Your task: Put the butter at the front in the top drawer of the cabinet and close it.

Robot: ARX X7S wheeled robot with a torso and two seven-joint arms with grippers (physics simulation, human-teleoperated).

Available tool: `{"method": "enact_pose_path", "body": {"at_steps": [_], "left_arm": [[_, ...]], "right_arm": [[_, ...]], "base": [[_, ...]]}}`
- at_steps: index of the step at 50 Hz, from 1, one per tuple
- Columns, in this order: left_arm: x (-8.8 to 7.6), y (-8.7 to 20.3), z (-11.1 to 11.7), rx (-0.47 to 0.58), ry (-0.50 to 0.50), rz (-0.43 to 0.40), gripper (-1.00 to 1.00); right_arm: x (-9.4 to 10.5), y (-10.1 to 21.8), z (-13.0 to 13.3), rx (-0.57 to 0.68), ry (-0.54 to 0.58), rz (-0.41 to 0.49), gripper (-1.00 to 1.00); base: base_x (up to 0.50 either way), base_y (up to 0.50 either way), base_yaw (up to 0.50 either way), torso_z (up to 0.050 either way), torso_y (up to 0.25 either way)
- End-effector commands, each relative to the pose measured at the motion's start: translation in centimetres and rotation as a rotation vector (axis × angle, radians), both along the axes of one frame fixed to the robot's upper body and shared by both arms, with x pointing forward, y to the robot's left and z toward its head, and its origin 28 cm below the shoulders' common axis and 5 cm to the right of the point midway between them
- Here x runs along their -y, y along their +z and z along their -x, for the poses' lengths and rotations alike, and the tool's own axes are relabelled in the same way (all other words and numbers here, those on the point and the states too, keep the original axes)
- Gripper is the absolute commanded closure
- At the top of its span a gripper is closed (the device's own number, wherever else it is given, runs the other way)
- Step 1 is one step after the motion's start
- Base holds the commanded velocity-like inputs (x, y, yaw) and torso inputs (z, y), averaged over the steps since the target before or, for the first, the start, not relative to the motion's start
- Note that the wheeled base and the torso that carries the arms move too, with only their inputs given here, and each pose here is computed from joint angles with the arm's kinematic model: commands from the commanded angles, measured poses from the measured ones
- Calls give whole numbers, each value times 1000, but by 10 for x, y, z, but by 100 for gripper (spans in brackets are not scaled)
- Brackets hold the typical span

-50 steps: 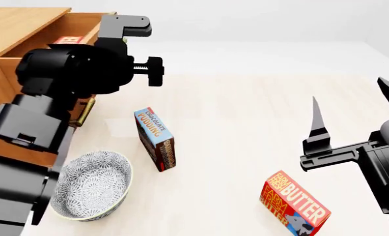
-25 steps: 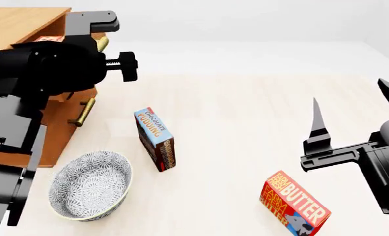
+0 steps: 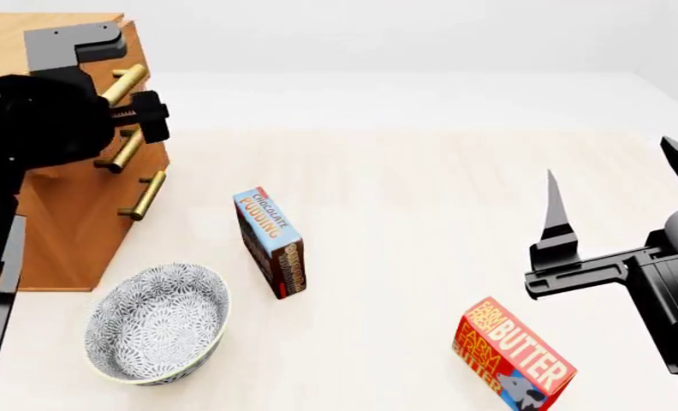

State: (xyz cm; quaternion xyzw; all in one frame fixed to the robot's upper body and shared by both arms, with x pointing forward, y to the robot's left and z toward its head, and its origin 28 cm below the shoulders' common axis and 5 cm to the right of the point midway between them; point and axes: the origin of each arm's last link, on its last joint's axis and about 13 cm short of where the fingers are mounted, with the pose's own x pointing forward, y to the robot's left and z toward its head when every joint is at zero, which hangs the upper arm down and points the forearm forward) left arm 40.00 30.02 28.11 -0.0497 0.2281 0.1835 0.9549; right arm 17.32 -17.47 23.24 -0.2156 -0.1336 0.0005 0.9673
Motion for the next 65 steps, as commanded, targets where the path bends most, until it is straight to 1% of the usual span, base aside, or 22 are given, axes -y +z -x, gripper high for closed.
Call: {"method": "enact_pose_path", "body": {"at_steps": [1, 7, 14, 19, 23, 25, 27, 29, 31, 34, 35, 36, 39, 41, 45, 49, 51, 54, 57, 61, 65], "left_arm": [[-37, -12, 3, -45, 222, -57, -100], [-51, -18, 4, -34, 359, -88, -100], [-62, -18, 6, -18, 505, -161, -100], [-63, -15, 6, -6, 528, -179, -100], [-60, -11, 6, 8, 512, -186, -100], [-55, -3, 8, 43, 487, -198, -100], [-50, 6, 12, 99, 471, -232, -100], [-42, 18, 19, 160, 438, -229, -100], [-29, 40, 37, 283, 380, -285, -100], [-13, 64, 61, 432, 319, -327, -100], [-7, 73, 73, 489, 290, -343, -100], [0, 79, 84, 545, 263, -371, -100], [14, 88, 111, 668, 180, -405, -100], [24, 83, 128, 728, 97, -424, -100], [38, 70, 152, 815, -1, -423, -100], [48, 52, 162, 851, -69, -417, -100], [54, 40, 163, 881, -108, -423, -100], [61, 24, 163, 886, -172, -415, -100], [65, 9, 160, 911, -200, -424, -100], [68, -12, 154, 921, -244, -419, -100], [69, -32, 152, 909, -298, -390, -100]], "right_arm": [[0, 1, 1, 1, -1, 2, -100], [-1, 3, 0, 3, 2, 6, -100], [-1, 3, 1, 3, 2, 6, -100], [0, 3, 1, 4, 2, 5, -100], [0, 2, 1, 5, 2, 5, -100], [0, 3, 1, 5, 3, 6, -100], [-1, 4, 1, 6, 5, 8, -100], [-1, 4, 0, 8, 6, 9, -100], [-2, 5, 0, 11, 7, 11, -100], [-2, 7, 0, 16, 8, 13, -100], [-2, 7, 0, 18, 9, 14, -100], [-3, 7, 0, 20, 11, 14, -100], [-5, 8, -1, 21, 18, 16, -100], [-6, 8, -2, 22, 22, 16, -100], [-8, 9, -6, 24, 34, 20, -100], [-10, 9, -9, 23, 45, 20, -100], [-12, 9, -11, 23, 53, 20, -100], [-13, 8, -13, 24, 63, 16, -100], [-15, 5, -16, 24, 73, 8, -100], [-16, 2, -19, 25, 89, -1, -100], [-18, 0, -21, 27, 100, -9, -100]], "base": [[0, 0, 0, 0, 0], [0, 0, 0, 0, 0], [0, 3, 6, 0, 0], [-2, 4, 9, 0, 0], [-3, 4, 10, 0, 0], [0, 4, 10, 0, 0], [0, 4, 9, 0, 0], [0, 4, 9, 0, 5], [0, 4, 8, 0, 0], [0, 4, 7, 3, 7], [0, 0, 0, 0, 11], [0, 0, 0, 0, 0], [0, 0, 0, 0, 3], [0, 0, 0, 0, 0], [0, 0, 0, 0, 0], [0, 0, 0, 0, 0], [0, 0, 0, 0, 0], [0, 0, 0, 0, 0], [0, 0, 0, 0, 0], [0, 0, 0, 0, 0], [0, 0, 0, 0, 0]]}}
